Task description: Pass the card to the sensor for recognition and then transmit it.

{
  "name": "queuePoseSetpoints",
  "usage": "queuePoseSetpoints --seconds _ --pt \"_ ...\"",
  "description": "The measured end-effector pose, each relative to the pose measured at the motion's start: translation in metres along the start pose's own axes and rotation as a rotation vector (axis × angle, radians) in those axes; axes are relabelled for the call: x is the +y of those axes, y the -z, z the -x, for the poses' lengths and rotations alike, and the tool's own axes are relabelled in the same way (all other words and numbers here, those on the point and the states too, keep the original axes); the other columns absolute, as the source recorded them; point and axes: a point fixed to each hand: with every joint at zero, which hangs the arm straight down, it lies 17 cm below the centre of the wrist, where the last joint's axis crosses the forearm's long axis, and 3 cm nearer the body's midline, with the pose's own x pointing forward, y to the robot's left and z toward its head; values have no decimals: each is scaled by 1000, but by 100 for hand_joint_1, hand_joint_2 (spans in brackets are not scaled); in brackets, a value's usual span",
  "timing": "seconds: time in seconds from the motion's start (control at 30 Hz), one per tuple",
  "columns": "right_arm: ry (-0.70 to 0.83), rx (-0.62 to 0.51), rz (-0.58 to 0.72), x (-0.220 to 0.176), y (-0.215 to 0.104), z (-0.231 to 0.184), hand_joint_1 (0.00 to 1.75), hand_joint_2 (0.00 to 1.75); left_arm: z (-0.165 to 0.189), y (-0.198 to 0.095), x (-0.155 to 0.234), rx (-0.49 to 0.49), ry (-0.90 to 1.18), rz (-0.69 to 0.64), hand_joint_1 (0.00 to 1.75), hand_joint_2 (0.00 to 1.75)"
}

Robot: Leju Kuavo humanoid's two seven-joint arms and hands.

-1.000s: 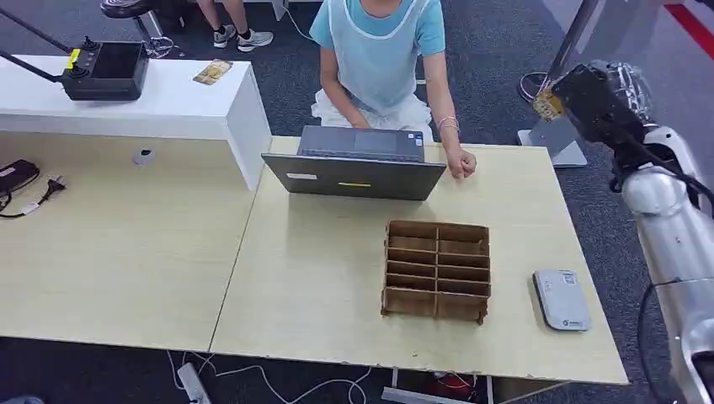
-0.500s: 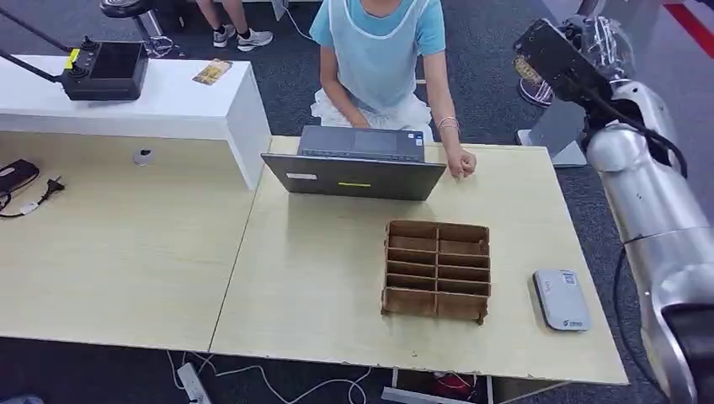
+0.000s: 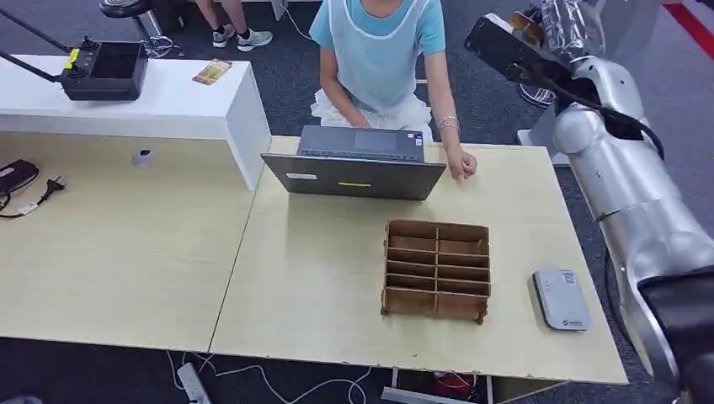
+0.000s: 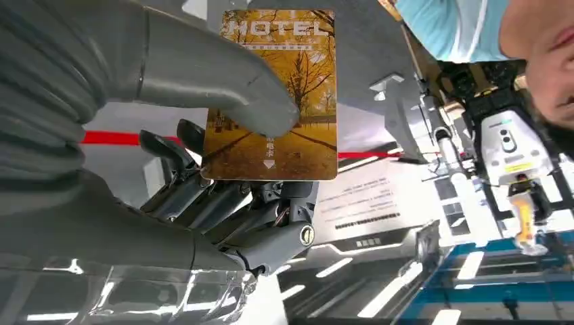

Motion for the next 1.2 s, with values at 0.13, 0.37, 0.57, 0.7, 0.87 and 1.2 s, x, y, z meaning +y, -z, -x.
queuePoseSetpoints --seconds 0.13,0.37,0.57,0.7,0.87,1.2 --pt "-21 -20 -25 9 4 -12 175 175 0 0 -1 -1 3 3 0 0" --pt "-36 -11 -79 34 3 -17 175 175 -1 0 -1 -3 7 4 0 0" --pt "-46 8 -118 53 0 -16 175 175 -1 0 -1 -6 19 5 0 0" --pt "-56 21 -135 61 -1 -12 175 175 -1 0 -1 -7 22 4 0 0" --pt "-61 34 -150 69 -4 -7 141 175 -1 0 -1 -7 22 4 0 0" --pt "-45 57 -118 67 -4 1 0 175 -1 0 0 -7 22 3 0 0"
